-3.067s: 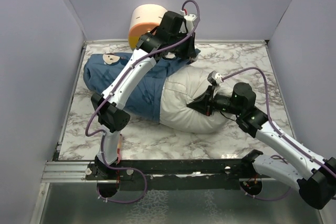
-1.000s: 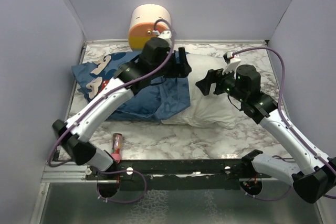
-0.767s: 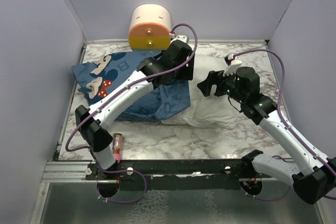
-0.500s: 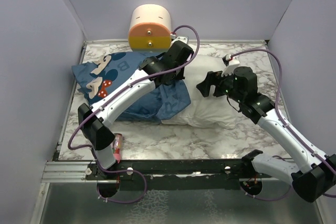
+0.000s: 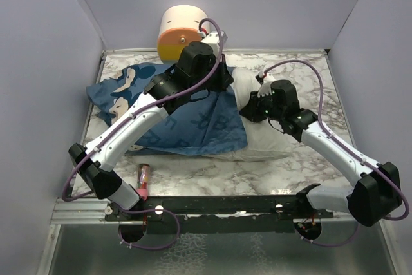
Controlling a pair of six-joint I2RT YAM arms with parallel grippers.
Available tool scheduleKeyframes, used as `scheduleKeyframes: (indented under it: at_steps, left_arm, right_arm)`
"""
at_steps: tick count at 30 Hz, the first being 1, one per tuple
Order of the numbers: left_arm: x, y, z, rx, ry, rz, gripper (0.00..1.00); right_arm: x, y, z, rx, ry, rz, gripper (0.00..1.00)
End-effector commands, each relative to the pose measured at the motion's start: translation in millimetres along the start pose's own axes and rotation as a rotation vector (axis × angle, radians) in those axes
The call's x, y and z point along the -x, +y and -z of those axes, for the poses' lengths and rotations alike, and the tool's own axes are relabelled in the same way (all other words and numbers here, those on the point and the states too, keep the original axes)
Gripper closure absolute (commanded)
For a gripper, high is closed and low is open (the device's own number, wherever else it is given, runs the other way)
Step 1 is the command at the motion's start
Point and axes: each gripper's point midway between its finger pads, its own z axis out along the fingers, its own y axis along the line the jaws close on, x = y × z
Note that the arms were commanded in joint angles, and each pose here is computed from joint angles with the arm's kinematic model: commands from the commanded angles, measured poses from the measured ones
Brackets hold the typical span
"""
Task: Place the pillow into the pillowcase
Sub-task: Stuff the pillow into the pillowcase.
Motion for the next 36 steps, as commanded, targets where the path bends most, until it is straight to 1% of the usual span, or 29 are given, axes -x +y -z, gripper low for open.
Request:
scheduleKeyframes:
  at_steps: [1,4,7,9,11,13,14,15,16,17,18,19,21,22,23,25,27,31,34,36]
  left_arm:
    - [25,-99,29,-0.485,-0.062,0.118,1.00]
    - [-7,-96,24,-0.520,0.010,0.146,1.00]
    - [-56,-78,11,-0.522,0.105,0.183,1.00]
    - [-90,-61,4,-0.495,0.158,0.218,1.00]
    - [-109,-51,4,-0.498,0.171,0.244,1.00]
    - [-117,-44,8,-0.502,0.166,0.253,1.00]
    - [-121,-40,9,-0.490,0.170,0.252,1.00]
    - [-123,-37,12,-0.476,0.179,0.246,1.00]
    - [-124,-32,14,-0.458,0.187,0.238,1.00]
    - [-125,-28,16,-0.439,0.195,0.229,1.00]
    - [-122,-23,21,-0.412,0.194,0.220,1.00]
    - [-120,-18,26,-0.392,0.195,0.212,0.94]
    - [-108,-12,40,-0.365,0.177,0.183,0.76]
    - [-102,-9,46,-0.350,0.164,0.170,0.64]
    - [-96,-7,53,-0.339,0.148,0.156,0.56]
    - [-82,0,66,-0.302,0.103,0.136,0.45]
    - [-66,7,78,-0.268,0.049,0.114,0.39]
    - [-28,25,93,-0.188,-0.048,0.097,0.36]
    - [10,39,86,-0.134,-0.131,0.100,0.36]
    - [32,43,70,-0.117,-0.144,0.104,0.36]
  right_arm:
    - [-5,31,-11,0.194,-0.025,-0.071,0.97]
    - [5,51,-5,0.303,-0.088,-0.092,0.99]
    - [9,67,5,0.398,-0.128,-0.087,0.99]
    - [7,73,11,0.437,-0.137,-0.079,0.99]
    - [5,77,17,0.464,-0.152,-0.072,0.99]
    - [1,76,20,0.461,-0.148,-0.067,0.99]
    - [-1,75,22,0.452,-0.137,-0.050,0.98]
    - [-2,74,25,0.437,-0.123,-0.028,0.93]
    - [3,72,32,0.413,-0.128,-0.007,0.84]
    - [16,72,41,0.386,-0.169,0.017,0.75]
    - [24,71,52,0.362,-0.195,0.044,0.67]
    - [36,70,64,0.330,-0.229,0.080,0.59]
    - [59,65,84,0.257,-0.294,0.121,0.46]
    - [69,63,91,0.226,-0.315,0.136,0.44]
    - [78,61,96,0.199,-0.331,0.147,0.41]
    - [95,57,99,0.155,-0.354,0.145,0.39]
    - [112,54,99,0.125,-0.382,0.128,0.38]
    - [142,30,78,0.061,-0.399,0.052,0.37]
    - [158,-4,62,0.022,-0.382,-0.043,0.37]
    - [157,-21,47,0.021,-0.364,-0.075,0.36]
